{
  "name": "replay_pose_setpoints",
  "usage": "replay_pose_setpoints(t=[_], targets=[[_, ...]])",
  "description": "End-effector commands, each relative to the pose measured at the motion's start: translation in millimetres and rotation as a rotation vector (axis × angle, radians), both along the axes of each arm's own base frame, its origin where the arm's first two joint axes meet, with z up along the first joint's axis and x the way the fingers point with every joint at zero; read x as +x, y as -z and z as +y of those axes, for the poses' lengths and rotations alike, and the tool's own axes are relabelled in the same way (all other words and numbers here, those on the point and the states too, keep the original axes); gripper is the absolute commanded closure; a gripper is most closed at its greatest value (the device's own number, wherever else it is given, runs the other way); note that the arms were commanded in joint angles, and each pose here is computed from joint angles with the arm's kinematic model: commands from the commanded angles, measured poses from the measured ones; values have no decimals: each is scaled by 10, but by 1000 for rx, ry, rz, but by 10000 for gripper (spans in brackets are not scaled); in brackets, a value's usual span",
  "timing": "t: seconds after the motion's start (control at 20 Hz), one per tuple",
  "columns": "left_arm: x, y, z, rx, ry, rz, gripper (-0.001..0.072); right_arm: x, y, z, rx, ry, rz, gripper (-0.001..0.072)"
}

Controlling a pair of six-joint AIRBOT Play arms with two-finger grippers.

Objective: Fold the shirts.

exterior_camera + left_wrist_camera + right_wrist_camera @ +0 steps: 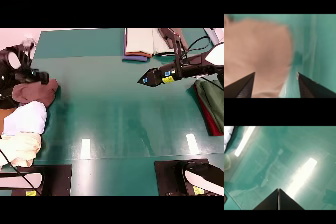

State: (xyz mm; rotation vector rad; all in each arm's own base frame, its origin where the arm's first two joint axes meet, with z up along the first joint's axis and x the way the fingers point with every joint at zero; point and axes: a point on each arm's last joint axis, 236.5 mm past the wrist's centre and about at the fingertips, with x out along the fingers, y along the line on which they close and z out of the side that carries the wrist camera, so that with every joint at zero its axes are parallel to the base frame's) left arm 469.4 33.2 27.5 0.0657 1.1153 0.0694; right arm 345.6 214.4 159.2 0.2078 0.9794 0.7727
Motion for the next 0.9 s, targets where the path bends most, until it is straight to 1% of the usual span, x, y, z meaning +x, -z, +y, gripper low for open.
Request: replay_pose_setpoints(t=[0.0, 0.15, 0.2, 0.25, 0.3, 0.45, 0.6, 0.75, 0.85], targets=[[-174, 668, 381, -2, -89, 133, 85, 2, -1, 5, 1, 0, 0, 696], [-134, 661, 405, -1, -92, 119, 91, 40, -20, 4, 6, 11, -14, 695], [-135, 645, 405, -1, -92, 117, 276, 61, -30, 4, 9, 17, -21, 696], [-136, 633, 405, 0, -91, 115, 533, 82, -43, 1, 11, 23, -29, 696], [-135, 601, 406, 0, -91, 108, 677, 96, -51, 1, 13, 27, -34, 696], [-65, 165, 403, 5, -91, 5, 687, 100, -224, 15, 19, 14, -66, 696], [29, -1145, 335, 5, -78, -304, 688, 172, -767, 22, 42, 12, -196, 696], [-332, -2608, -65, 35, 39, -607, 688, 216, -1402, -12, 74, 27, -351, 695], [-685, -3255, -498, 15, 151, -745, 689, 236, -1784, -127, 90, 60, -441, 696]])
